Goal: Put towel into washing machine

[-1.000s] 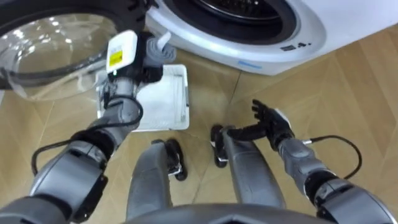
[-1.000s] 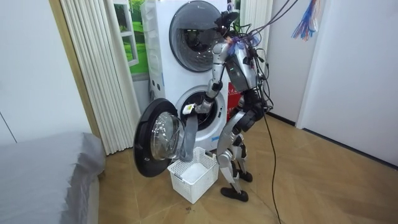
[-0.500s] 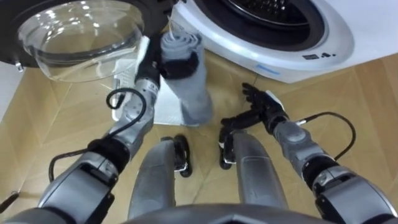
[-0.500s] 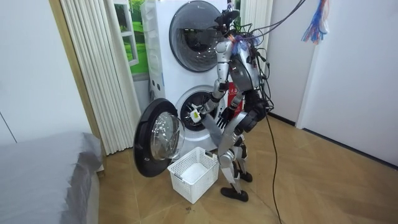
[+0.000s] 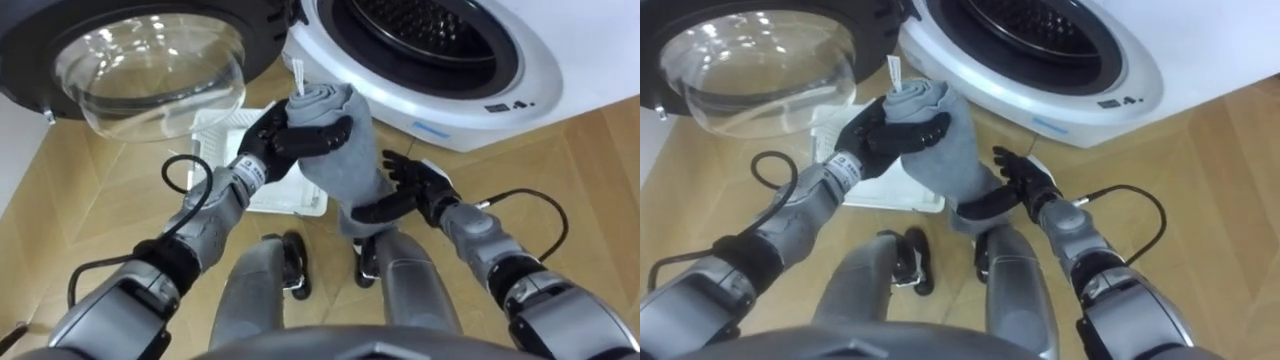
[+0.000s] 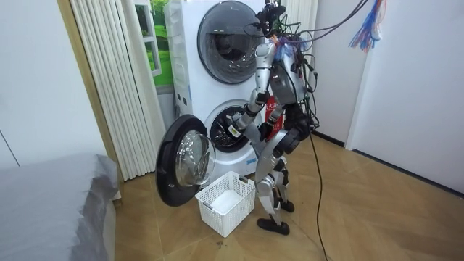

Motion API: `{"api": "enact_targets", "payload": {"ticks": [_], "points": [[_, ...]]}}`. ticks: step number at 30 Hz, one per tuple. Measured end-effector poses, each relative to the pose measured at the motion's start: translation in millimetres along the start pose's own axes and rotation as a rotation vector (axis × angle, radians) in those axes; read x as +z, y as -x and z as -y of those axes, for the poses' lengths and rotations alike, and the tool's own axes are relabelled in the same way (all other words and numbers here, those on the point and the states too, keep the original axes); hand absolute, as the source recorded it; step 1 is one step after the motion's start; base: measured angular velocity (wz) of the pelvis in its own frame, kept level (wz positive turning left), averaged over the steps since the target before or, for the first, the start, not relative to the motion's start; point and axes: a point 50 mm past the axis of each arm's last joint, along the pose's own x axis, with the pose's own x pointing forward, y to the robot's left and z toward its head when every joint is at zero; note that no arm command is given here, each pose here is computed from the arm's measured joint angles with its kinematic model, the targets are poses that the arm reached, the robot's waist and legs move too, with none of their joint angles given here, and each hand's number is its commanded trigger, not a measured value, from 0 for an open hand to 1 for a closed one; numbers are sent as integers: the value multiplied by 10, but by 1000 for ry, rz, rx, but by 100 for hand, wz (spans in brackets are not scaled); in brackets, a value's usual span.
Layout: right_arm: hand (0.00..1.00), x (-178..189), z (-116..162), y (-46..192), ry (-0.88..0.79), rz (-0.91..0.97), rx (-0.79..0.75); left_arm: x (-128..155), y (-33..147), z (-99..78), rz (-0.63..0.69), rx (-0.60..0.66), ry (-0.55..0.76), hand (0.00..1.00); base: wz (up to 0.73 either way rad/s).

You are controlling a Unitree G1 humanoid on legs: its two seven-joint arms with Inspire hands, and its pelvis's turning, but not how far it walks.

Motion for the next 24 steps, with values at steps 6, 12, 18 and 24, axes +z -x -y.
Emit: {"api": "enact_targets", "payload": {"ticks": [6,12,18,24], "points": [[100,-48,-5,10,2,-26,-3,45,-34,64,21,-39,107,100,0],[100,-38,19,10,15,-25,-18,105,-76,123,50,-62,133,100,0],[100,31,-5,-7,-1,7,-15,231,-123,204,83,-102,148,100,0],[100,53,-9,-10,-12,20,-15,275,-124,197,101,-100,155,78,0]]}}
